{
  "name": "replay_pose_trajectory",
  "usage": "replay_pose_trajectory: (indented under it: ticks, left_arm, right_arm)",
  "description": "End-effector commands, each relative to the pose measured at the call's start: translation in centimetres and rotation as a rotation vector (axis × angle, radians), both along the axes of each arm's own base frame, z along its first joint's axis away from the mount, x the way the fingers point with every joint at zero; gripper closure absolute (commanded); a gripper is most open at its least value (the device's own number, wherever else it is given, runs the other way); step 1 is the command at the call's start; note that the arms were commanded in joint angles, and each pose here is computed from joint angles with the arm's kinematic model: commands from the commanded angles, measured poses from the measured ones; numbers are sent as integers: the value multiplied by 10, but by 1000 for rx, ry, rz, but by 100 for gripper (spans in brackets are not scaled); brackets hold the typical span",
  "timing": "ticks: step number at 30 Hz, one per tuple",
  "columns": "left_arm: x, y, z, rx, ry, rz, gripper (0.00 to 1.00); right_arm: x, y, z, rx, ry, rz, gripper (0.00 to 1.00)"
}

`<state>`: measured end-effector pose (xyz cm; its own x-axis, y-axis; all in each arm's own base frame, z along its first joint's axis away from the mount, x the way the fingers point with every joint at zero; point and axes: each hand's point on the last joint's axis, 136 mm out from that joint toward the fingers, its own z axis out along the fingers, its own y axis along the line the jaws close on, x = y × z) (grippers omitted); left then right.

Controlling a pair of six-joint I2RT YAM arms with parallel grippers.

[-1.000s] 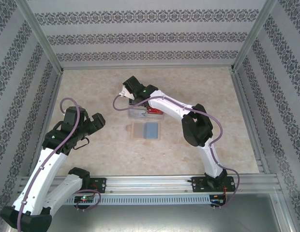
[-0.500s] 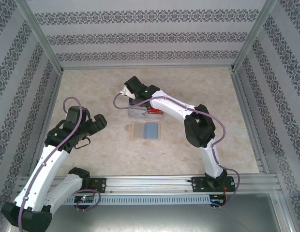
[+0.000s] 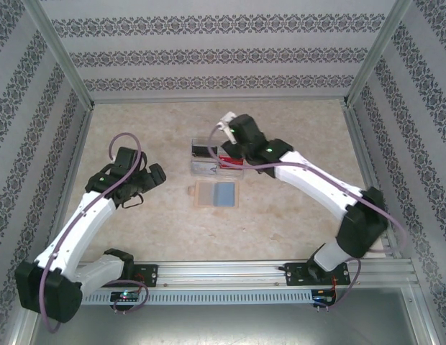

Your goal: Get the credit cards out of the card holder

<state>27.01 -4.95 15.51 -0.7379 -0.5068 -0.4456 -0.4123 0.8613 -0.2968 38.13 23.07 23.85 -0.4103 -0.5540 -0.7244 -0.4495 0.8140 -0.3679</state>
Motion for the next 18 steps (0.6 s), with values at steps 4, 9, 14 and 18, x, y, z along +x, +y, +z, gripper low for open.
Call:
replay_pose_trajectory:
  ticks: [4, 9, 14, 18]
  left_arm:
    - [50, 23, 7, 151, -129, 69, 0]
    - [70, 49, 5, 372, -200, 75, 1]
    - [77, 77, -7, 569, -216, 90, 1]
    - [84, 91, -29, 615, -196, 68, 1]
  right_arm:
    - [-21, -84, 0, 290, -33, -246, 19]
    - [-41, -145, -17, 384, -93, -393, 2]
    - [-52, -196, -42, 417, -181, -544, 2]
    - [-52, -217, -75, 360, -204, -581, 2]
